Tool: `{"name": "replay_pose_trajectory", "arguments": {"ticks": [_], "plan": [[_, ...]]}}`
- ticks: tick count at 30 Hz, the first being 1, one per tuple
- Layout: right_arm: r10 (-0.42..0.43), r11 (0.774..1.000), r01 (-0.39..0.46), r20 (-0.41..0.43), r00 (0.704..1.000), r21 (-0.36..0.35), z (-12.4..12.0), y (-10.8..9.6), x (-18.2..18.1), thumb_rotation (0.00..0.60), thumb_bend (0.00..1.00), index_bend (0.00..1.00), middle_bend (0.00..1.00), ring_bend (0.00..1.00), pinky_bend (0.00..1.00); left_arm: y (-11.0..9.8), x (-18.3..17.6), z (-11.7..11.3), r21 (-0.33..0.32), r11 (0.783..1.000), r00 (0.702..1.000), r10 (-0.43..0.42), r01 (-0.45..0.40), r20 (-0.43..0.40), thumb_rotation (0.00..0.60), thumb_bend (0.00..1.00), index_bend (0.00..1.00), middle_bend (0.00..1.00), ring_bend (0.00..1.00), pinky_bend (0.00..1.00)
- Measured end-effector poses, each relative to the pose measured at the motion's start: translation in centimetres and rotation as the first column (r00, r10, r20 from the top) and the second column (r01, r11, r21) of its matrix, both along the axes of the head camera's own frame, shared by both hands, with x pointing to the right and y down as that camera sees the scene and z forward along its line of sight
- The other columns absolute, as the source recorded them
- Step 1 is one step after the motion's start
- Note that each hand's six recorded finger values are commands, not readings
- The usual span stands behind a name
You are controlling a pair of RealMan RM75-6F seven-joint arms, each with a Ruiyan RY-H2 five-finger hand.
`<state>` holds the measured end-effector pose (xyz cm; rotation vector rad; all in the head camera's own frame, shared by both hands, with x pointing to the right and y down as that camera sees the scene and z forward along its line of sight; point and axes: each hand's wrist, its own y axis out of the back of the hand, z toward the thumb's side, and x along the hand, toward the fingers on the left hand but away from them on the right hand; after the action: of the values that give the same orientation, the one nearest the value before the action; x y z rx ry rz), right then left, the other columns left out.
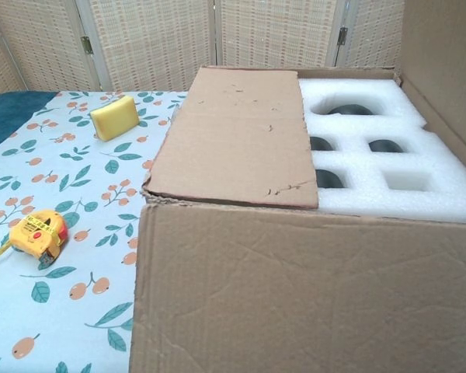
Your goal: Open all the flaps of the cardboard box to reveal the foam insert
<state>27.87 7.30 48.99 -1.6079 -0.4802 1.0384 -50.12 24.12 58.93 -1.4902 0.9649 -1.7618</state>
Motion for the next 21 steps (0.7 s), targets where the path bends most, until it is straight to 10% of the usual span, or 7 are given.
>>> {"name": "replay_pose_trajectory", "arguments": {"ticks": [21], "plan": [[0.291,0.955,-0.291,-0.012,0.957,-0.051,0.1,6.0,13.4,0.065,0.64,0.44,0.05,0.08,0.00,-0.2,0.4,0.4,-0.004,1.000,1.000,0.020,-0.020,0.012,0.600,0.53,0.15,0.20,0.18,0.02]]}}
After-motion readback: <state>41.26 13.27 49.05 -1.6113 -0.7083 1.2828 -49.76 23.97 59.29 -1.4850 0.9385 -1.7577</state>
